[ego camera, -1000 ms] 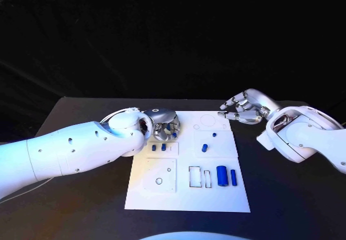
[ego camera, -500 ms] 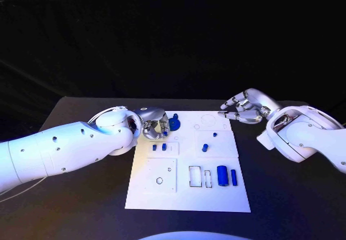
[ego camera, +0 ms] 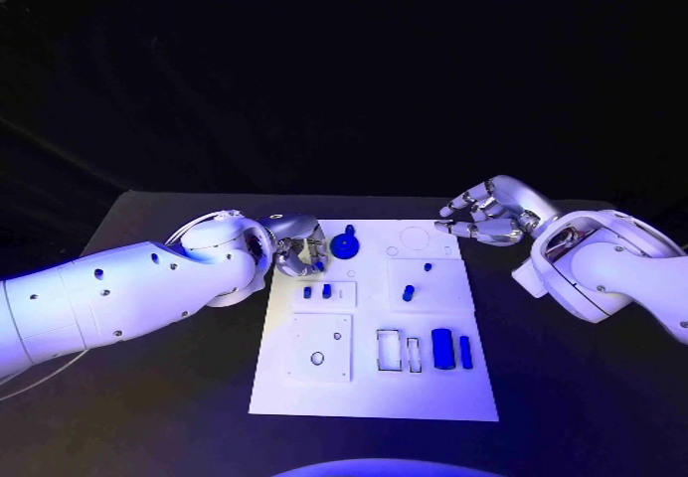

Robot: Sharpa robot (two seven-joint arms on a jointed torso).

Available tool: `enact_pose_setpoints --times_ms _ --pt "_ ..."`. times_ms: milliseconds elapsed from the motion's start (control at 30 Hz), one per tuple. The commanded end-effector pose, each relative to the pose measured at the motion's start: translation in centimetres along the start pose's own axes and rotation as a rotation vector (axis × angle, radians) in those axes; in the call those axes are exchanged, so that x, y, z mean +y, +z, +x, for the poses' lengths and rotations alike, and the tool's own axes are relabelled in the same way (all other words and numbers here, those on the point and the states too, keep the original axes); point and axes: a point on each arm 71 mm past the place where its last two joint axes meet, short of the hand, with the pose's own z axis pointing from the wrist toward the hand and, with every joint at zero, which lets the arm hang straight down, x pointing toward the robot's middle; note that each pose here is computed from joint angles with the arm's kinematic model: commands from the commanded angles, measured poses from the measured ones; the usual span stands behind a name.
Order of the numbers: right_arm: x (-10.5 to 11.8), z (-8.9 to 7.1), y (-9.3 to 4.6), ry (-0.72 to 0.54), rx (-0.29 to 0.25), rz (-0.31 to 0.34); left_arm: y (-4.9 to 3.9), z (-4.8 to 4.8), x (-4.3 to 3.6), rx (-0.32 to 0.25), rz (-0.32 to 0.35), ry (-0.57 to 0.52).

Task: Assemble the parts on the task board

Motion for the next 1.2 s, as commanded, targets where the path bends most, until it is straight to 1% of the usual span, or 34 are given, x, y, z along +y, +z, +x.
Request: enact_pose_setpoints --times_ms 33,400,700,1200 --pt "0.06 0.05 -0.01 -0.004 0.006 -0.008 -0.01 0.16 0.02 0.025 -0.005 -0.011" --pt "0.07 0.05 -0.04 -0.004 0.006 -0.007 0.10 0.27 -0.12 0.037 -0.002 -0.017" --pt "0.10 0.07 -0.05 -0.004 0.006 -0.008 0.33 0.37 -0.09 0.046 -0.006 -0.017" --pt "0.15 0.10 -0.05 -0.003 0.007 -0.009 0.76 0.50 -0.29 0.054 -0.005 -0.016"
